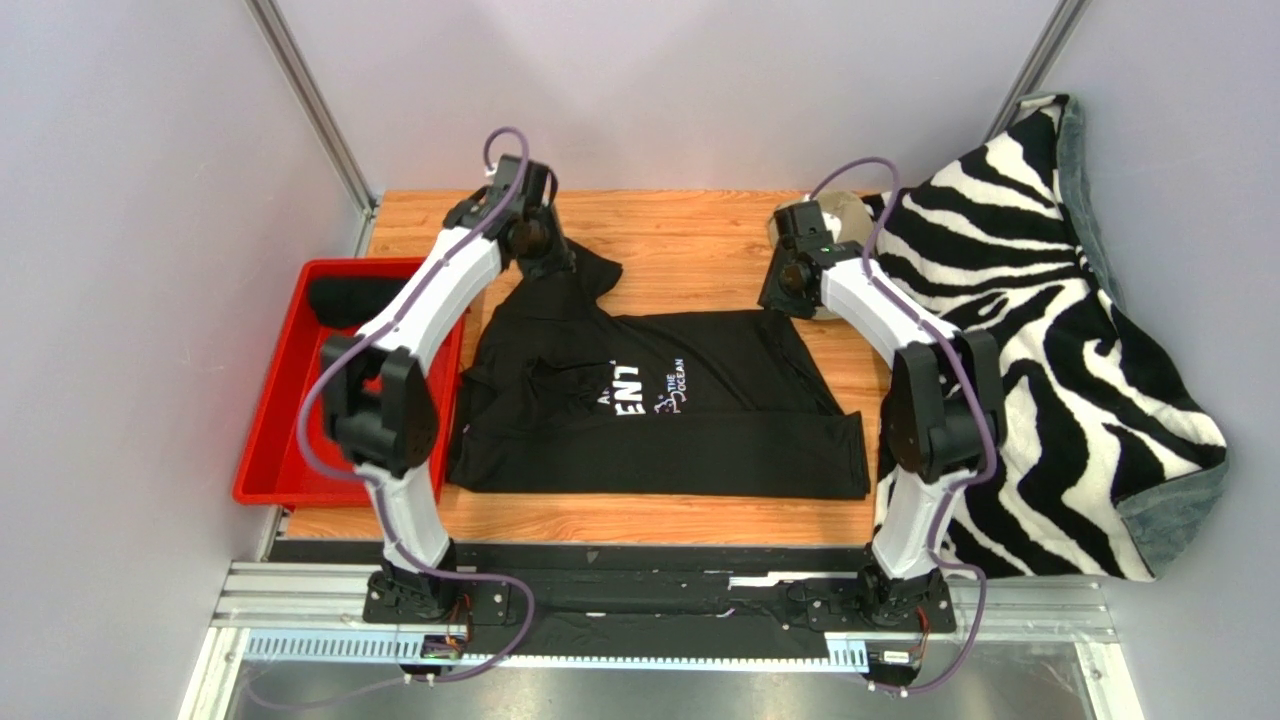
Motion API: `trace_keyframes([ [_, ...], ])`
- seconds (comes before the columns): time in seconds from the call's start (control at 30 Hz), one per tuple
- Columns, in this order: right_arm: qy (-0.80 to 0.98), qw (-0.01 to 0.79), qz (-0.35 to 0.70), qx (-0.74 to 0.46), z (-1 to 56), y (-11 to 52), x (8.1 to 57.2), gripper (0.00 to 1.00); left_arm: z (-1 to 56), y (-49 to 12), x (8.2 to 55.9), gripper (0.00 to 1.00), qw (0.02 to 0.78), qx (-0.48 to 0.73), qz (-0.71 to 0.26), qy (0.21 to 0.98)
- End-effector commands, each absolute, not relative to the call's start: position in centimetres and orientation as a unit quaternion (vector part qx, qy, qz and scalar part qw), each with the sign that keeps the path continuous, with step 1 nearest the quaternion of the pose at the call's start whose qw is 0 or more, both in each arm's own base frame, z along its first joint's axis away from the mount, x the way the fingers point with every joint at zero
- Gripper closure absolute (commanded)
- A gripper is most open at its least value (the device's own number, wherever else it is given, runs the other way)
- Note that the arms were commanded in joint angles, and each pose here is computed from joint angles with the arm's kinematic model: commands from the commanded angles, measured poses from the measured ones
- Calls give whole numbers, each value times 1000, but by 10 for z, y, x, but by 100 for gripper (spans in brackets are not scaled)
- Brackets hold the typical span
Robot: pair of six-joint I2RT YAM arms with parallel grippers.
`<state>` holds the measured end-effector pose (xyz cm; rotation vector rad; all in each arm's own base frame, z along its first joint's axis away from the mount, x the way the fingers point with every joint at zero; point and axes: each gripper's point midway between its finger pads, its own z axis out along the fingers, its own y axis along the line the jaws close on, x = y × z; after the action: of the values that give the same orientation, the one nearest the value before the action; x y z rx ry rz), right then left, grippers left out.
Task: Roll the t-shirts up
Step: Fold the T-shirt at the center of the board.
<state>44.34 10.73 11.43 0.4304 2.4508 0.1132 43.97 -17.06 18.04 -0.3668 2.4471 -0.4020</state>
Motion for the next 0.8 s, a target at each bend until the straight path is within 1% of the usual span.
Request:
trace_keyframes([
  [0.0, 942, 309, 20, 127, 106, 109, 457, 59, 171, -166, 483, 64, 326, -63, -97, 938],
  [0.03, 944, 307, 20, 123, 105, 110, 458, 58, 169, -164, 493, 58, 334, -47, -83, 938],
  [0.07, 945, 305, 15, 119, 103, 110, 459, 58, 148, -164, 504, 56, 323, -40, -69, 943],
  [0.1, 945, 306, 10, 113, 102, 114, 461, 57, 159, -163, 517, 54, 338, -38, -63, 938],
  [0.13, 947, 304, 2, 106, 101, 113, 461, 56, 155, -160, 525, 52, 340, -27, -50, 939],
  [0.2, 949, 301, -7, 98, 98, 115, 462, 55, 146, -157, 548, 50, 346, -19, -33, 938],
  [0.23, 949, 301, -11, 91, 97, 116, 462, 55, 128, -152, 556, 50, 338, -14, -15, 941],
  [0.27, 948, 303, -17, 92, 97, 114, 463, 55, 140, -151, 568, 49, 359, -17, -16, 933],
  [0.33, 951, 296, -21, 86, 93, 115, 463, 55, 129, -141, 585, 48, 364, -22, -12, 931],
  [0.37, 951, 296, -24, 85, 93, 115, 464, 55, 134, -138, 596, 47, 382, -24, -16, 924],
  [0.53, 950, 299, -21, 83, 93, 116, 464, 56, 111, -114, 624, 47, 399, -59, -30, 915],
  [0.67, 949, 305, -13, 84, 99, 118, 464, 56, 98, -119, 642, 45, 411, -66, -73, 906],
  [0.77, 948, 307, 1, 86, 102, 123, 465, 56, 84, -130, 646, 44, 404, -57, -97, 908],
])
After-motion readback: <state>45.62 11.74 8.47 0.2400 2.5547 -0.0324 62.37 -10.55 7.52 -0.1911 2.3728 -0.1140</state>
